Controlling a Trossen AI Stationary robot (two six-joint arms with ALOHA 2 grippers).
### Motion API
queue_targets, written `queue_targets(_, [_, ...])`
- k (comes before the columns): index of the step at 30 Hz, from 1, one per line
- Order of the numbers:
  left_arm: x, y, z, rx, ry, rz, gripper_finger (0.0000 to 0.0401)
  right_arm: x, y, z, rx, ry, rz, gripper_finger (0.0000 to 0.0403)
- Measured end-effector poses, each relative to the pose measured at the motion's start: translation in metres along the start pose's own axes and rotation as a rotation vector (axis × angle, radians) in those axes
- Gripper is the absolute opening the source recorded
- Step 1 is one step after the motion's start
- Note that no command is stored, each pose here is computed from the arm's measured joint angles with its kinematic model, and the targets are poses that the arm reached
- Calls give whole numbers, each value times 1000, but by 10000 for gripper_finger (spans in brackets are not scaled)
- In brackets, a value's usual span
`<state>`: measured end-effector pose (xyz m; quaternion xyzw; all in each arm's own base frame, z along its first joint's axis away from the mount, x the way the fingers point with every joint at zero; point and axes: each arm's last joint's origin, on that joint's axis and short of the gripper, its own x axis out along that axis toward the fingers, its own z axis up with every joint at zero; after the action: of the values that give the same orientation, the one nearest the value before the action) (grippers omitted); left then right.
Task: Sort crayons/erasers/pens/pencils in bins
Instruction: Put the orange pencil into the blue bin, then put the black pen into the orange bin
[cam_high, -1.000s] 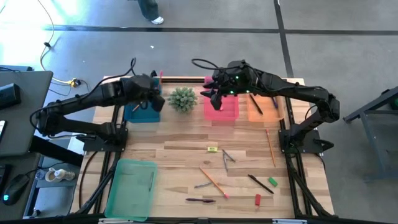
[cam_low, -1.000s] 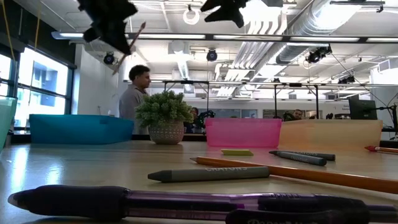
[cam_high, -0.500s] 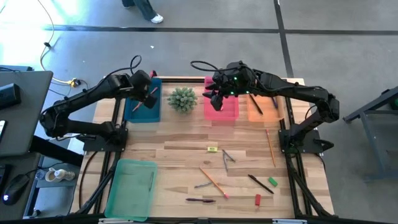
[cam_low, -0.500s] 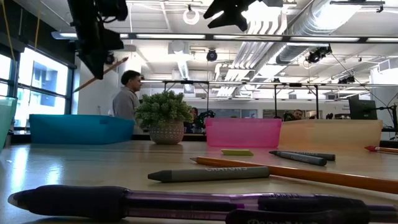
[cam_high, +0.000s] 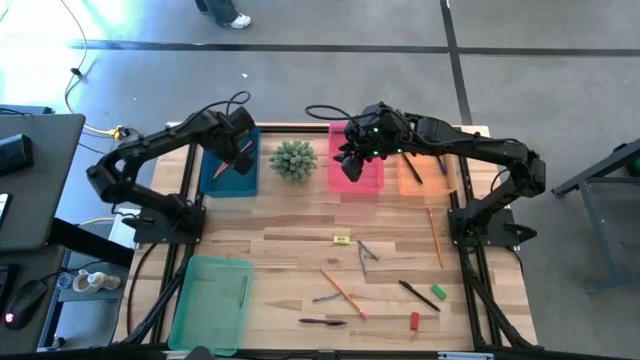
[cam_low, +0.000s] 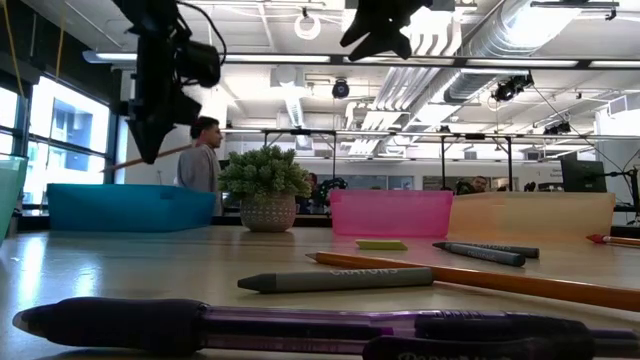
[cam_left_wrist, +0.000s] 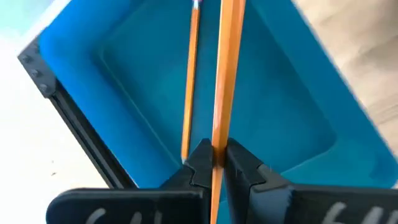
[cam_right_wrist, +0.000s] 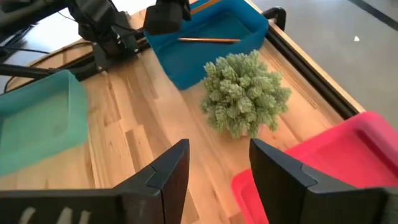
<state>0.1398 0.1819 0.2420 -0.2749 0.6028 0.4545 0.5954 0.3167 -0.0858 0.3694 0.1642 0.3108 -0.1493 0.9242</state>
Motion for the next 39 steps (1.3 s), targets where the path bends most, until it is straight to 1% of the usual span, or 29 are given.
queue_targets(3, [10, 1, 5, 15, 52, -24, 1, 0, 0, 0, 18, 1, 0, 161])
queue_targets(6, [19, 1, 9, 34, 90, -19, 1, 0, 3, -1, 20, 3, 7, 161])
queue_targets(11, [30, 2, 14, 49, 136, -12, 1, 0, 15, -5, -4, 17, 35, 161])
queue_targets(15, [34, 1, 15, 51, 149, -10, 4, 0, 25, -10, -17, 46, 47, 161])
queue_targets(17, [36, 1, 15, 53, 158, -9, 8, 0, 29, -14, -1, 68, 16, 161])
queue_targets(24, [43, -1, 18, 83, 194, -36, 15, -2, 40, -34, 68, 168, -157, 161])
queue_targets(27, [45, 0, 19, 83, 194, -28, 19, 0, 46, -44, 88, 213, -225, 161])
queue_targets(32, [45, 0, 19, 93, 194, -25, 44, 11, 55, -64, 124, 261, -250, 161])
queue_targets(35, [45, 0, 19, 117, 194, -28, 68, 17, 58, -77, 156, 293, -264, 161])
queue_targets(39, [45, 0, 19, 119, 196, -27, 105, 21, 63, -90, 192, 326, -269, 161])
